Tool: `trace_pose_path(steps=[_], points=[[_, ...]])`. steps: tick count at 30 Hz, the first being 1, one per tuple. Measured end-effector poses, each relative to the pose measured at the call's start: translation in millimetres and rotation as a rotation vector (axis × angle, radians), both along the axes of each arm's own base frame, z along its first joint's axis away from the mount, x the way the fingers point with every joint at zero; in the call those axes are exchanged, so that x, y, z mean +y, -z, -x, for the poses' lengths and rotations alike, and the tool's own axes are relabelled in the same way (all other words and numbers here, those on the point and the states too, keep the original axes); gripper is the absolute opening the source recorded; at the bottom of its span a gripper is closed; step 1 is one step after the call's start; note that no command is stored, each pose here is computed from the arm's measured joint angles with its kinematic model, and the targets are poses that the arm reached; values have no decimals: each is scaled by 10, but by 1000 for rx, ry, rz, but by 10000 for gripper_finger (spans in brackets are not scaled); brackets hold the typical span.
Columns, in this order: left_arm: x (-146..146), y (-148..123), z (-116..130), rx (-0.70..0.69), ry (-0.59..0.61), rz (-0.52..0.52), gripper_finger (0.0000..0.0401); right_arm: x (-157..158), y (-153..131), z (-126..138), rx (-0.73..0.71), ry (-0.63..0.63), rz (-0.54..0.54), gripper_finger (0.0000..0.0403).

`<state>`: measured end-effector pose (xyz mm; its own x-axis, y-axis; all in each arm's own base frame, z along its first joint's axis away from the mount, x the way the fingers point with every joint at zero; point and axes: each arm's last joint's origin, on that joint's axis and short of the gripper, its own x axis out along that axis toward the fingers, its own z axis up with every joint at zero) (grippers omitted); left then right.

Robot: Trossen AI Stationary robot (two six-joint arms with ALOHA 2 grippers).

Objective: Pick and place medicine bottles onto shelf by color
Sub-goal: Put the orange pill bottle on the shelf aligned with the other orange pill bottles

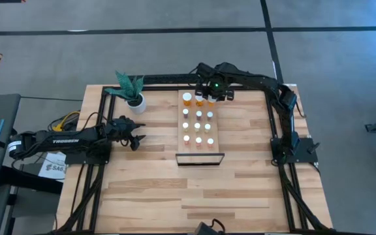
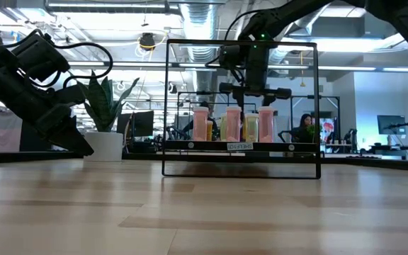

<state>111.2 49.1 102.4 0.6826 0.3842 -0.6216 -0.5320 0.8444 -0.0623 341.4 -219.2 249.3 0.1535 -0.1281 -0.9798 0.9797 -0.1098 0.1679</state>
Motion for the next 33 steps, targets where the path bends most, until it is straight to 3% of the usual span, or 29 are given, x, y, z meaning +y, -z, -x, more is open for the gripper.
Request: trace_pose_path(steps=[12, 33], points=[[0, -1, -1, 0, 0, 0, 291, 7, 4, 9, -7, 132, -24, 213], [0, 0, 0, 0, 0, 0, 291, 27, 102, -26, -28, 73, -15, 213]])
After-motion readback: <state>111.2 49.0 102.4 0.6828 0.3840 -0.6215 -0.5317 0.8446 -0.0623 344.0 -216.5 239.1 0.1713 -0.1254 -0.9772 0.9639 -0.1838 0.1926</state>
